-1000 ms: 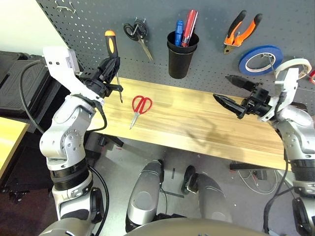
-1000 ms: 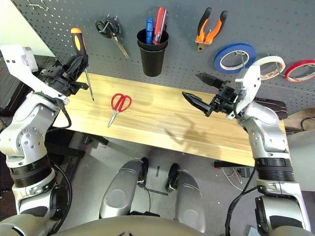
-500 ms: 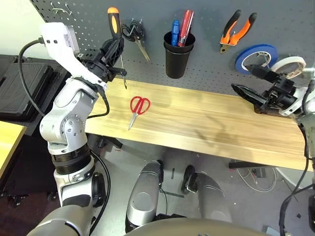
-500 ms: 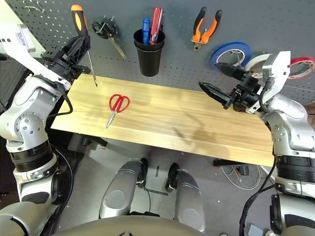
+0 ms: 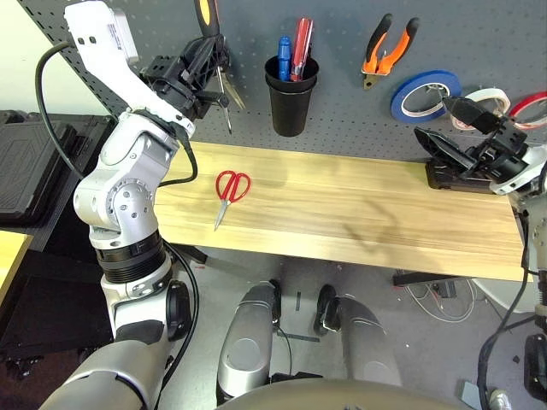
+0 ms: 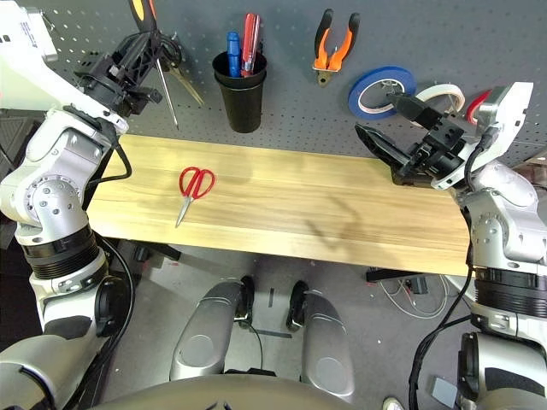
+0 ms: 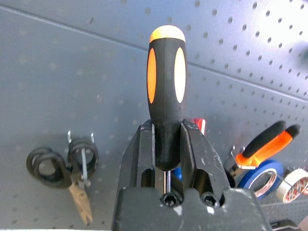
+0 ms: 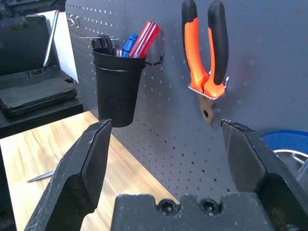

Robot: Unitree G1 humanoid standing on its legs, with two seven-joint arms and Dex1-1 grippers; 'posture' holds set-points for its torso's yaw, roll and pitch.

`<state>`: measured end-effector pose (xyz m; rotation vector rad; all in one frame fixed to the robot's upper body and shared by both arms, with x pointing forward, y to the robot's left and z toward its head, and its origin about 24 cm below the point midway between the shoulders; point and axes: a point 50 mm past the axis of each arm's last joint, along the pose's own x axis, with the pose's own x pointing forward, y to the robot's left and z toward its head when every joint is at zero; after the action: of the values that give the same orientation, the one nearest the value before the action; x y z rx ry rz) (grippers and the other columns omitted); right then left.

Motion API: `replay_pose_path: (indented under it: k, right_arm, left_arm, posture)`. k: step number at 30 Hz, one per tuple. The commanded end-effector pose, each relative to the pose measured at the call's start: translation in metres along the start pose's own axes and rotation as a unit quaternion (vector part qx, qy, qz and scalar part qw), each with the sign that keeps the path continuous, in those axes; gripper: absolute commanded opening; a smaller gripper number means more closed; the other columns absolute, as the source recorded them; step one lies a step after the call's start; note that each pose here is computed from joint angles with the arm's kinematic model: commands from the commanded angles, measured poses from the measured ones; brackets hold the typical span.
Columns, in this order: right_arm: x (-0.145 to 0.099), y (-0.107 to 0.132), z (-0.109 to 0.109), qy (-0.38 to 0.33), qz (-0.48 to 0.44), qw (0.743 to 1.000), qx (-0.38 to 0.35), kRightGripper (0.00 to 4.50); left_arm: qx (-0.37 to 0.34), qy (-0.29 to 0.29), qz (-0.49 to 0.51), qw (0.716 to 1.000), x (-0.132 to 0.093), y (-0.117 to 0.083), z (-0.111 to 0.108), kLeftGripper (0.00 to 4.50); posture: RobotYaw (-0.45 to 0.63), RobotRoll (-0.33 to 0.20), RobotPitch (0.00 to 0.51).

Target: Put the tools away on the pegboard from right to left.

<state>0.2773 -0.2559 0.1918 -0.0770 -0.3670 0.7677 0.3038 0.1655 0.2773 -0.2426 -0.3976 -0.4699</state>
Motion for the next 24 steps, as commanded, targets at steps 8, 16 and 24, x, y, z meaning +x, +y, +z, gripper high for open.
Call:
replay_pose_path:
  k: [8, 16, 24]
  right_arm:
    - [0.003, 0.007, -0.003, -0.007, 0.003, 1.0, 0.001, 4.5]
    - [0.007, 0.012, -0.006, -0.009, 0.005, 1.0, 0.002, 4.5]
    - [0.007, 0.017, -0.01, -0.008, 0.004, 1.0, -0.003, 4.5]
  left_arm:
    - [-0.065, -0.113, 0.065, 0.989, 0.027, 0.002, 0.022, 0.56]
    - [-0.109, -0.124, 0.084, 0.983, 0.051, -0.003, 0.008, 0.56]
    - [-0.138, -0.123, 0.075, 0.98, 0.073, -0.018, -0.002, 0.56]
  posture:
    - [0.17, 0.0, 0.173]
    - [0.16, 0.0, 0.172]
    - [0.13, 0.0, 0.175]
